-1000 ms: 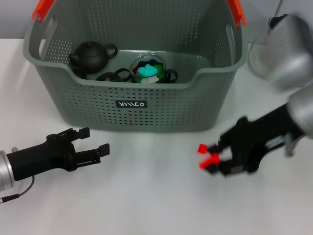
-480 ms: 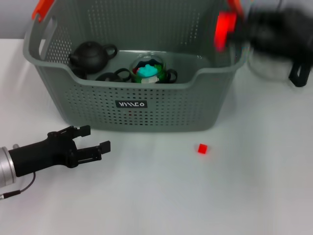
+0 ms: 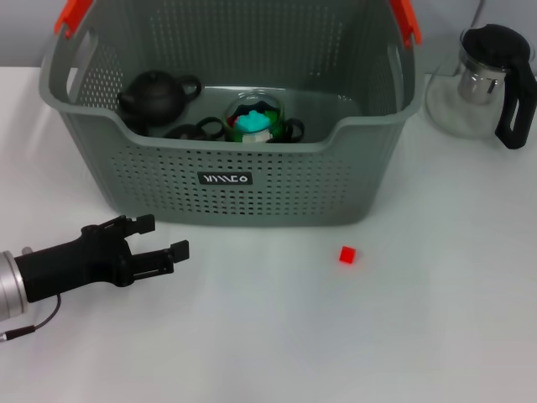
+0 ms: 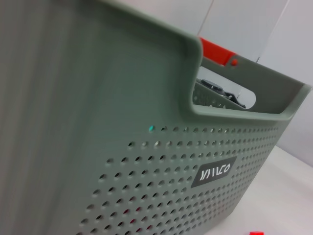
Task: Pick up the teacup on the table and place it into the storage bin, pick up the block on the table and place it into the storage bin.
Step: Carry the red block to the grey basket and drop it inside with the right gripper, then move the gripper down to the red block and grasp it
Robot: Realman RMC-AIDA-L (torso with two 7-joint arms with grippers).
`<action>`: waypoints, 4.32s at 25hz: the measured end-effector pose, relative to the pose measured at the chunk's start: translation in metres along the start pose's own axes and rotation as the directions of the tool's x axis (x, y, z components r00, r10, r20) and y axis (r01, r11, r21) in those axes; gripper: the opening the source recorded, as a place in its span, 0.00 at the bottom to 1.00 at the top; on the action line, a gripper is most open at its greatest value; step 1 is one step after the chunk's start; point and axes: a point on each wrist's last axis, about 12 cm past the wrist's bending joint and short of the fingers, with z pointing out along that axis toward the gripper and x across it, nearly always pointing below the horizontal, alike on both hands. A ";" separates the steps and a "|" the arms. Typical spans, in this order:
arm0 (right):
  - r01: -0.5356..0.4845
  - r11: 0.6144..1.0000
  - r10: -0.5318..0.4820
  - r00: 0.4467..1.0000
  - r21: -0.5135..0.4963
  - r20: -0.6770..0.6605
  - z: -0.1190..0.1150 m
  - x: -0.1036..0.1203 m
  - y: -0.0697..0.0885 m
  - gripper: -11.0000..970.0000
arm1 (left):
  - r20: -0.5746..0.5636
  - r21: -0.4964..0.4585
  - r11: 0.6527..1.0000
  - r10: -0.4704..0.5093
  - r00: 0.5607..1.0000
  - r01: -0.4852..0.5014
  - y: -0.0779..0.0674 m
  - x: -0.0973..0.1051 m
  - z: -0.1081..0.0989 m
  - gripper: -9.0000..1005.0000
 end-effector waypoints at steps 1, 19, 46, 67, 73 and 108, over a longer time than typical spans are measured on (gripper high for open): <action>0.010 1.000 -0.009 0.998 0.022 -0.062 0.013 -0.005 0.001 0.43 | 0.000 0.000 1.000 -0.001 1.000 0.001 0.000 0.000 0.000 0.92; 0.289 0.947 -0.156 0.792 0.138 -0.590 0.147 0.028 0.020 0.45 | 0.003 0.001 1.000 -0.010 1.000 0.010 -0.002 0.002 0.002 0.92; 0.053 0.878 -0.063 0.998 -0.477 -0.004 -0.085 0.071 0.070 0.97 | -0.002 -0.027 1.000 -0.004 1.000 0.004 0.003 -0.001 0.001 0.92; 0.038 0.949 -0.303 0.387 -0.313 -0.871 0.039 0.096 0.082 0.88 | -0.006 -0.063 0.998 -0.021 1.000 0.020 0.006 0.004 -0.003 0.92; 0.102 0.944 -0.331 0.319 -0.315 -0.888 0.059 0.119 0.080 0.88 | -0.008 -0.069 0.997 -0.025 1.000 0.024 0.006 0.005 -0.004 0.92; 0.225 0.946 -0.295 0.290 -0.235 -0.910 0.103 0.165 0.062 0.88 | -0.010 -0.080 0.996 -0.031 0.999 0.030 0.006 0.008 -0.004 0.92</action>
